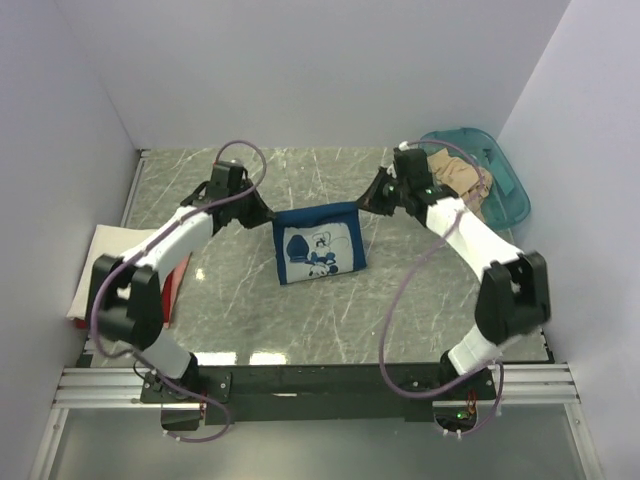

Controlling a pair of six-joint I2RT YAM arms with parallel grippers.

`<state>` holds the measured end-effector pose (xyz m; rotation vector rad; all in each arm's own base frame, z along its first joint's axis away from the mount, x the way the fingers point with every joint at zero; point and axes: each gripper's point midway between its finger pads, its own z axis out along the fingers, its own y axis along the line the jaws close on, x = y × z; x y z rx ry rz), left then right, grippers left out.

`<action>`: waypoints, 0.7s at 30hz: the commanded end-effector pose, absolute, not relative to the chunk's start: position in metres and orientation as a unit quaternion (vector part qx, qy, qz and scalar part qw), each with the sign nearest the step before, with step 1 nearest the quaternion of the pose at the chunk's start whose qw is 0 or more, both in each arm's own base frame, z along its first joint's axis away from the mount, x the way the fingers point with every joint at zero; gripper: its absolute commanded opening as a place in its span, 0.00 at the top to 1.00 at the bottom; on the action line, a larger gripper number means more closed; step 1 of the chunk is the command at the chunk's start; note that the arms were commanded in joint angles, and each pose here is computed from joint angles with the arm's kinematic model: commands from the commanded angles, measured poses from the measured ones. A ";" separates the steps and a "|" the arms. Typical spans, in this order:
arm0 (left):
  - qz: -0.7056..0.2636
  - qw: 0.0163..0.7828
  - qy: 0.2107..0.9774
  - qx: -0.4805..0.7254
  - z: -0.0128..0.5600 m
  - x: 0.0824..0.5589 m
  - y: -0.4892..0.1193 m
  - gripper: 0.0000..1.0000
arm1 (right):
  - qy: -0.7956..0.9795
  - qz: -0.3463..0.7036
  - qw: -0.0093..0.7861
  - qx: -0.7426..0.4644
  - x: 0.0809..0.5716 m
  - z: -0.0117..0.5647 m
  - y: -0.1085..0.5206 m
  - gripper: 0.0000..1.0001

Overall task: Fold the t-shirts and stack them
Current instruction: Fold the tshirt

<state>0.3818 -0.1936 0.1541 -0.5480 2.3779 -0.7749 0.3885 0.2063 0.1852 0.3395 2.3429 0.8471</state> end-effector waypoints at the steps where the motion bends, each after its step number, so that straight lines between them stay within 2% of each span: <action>1: -0.300 0.302 0.883 -0.196 0.158 0.417 -0.186 1.00 | 0.875 0.341 0.325 0.112 0.434 0.198 0.217 1.00; 10: -0.311 0.261 0.883 -0.234 0.111 0.484 -0.164 0.99 | 0.888 0.343 0.279 0.130 0.517 0.144 0.229 1.00; 18: -0.333 0.250 0.883 -0.218 0.097 0.525 -0.173 0.99 | 0.886 0.346 0.261 0.165 0.546 0.110 0.216 1.00; 21: -0.333 0.249 0.882 -0.219 0.093 0.533 -0.171 0.96 | 0.885 0.346 0.260 0.173 0.556 0.106 0.211 1.00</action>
